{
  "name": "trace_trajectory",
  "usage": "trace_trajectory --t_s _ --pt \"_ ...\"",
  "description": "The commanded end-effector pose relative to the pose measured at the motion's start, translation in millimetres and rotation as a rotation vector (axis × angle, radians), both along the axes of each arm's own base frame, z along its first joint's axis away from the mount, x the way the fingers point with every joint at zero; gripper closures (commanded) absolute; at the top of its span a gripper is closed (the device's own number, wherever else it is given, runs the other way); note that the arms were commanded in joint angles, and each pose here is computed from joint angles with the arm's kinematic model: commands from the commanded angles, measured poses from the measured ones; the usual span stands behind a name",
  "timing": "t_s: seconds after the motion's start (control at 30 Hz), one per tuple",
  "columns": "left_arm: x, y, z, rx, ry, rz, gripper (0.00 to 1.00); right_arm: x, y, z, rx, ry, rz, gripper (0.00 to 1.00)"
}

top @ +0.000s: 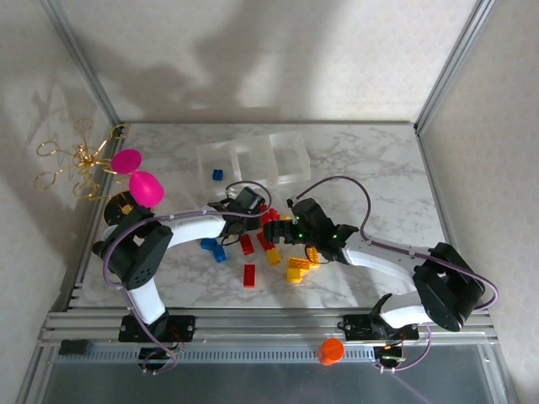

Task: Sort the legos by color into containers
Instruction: Pick up the lego from the center of the table, then place the lego in the container.

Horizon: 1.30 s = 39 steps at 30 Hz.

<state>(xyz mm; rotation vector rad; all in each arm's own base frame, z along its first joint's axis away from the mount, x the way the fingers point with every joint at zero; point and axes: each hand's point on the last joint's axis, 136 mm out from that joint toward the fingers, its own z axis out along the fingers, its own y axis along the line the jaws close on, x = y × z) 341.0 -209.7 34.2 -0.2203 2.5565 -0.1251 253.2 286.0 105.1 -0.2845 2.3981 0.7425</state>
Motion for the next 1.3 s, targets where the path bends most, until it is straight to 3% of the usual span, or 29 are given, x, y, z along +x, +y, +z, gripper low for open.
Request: trace_trajectory --t_s 0.0,0.43,0.7,0.83,1.0,1.27 --pt "-18 22 -14 0.08 0.05 0.022 0.37 3 1 6 -0.014 -0.024 -0.005 0.01" --pt "-12 15 -11 0.062 0.036 0.013 0.49 5 2 7 -0.012 -0.02 -0.008 0.01" --pt "3 31 40 0.099 -0.069 0.056 0.55 9 6 22 0.005 -0.049 -0.005 0.01" --pt "26 45 77 0.12 -0.158 0.104 0.56 20 5 38 0.026 -0.084 -0.029 0.01" --pt "66 63 98 0.136 -0.21 0.162 0.57 40 -1 54 0.039 -0.117 -0.075 0.01" --pt "142 88 94 0.13 -0.244 0.243 0.58 62 -7 72 0.067 -0.169 -0.111 0.01"
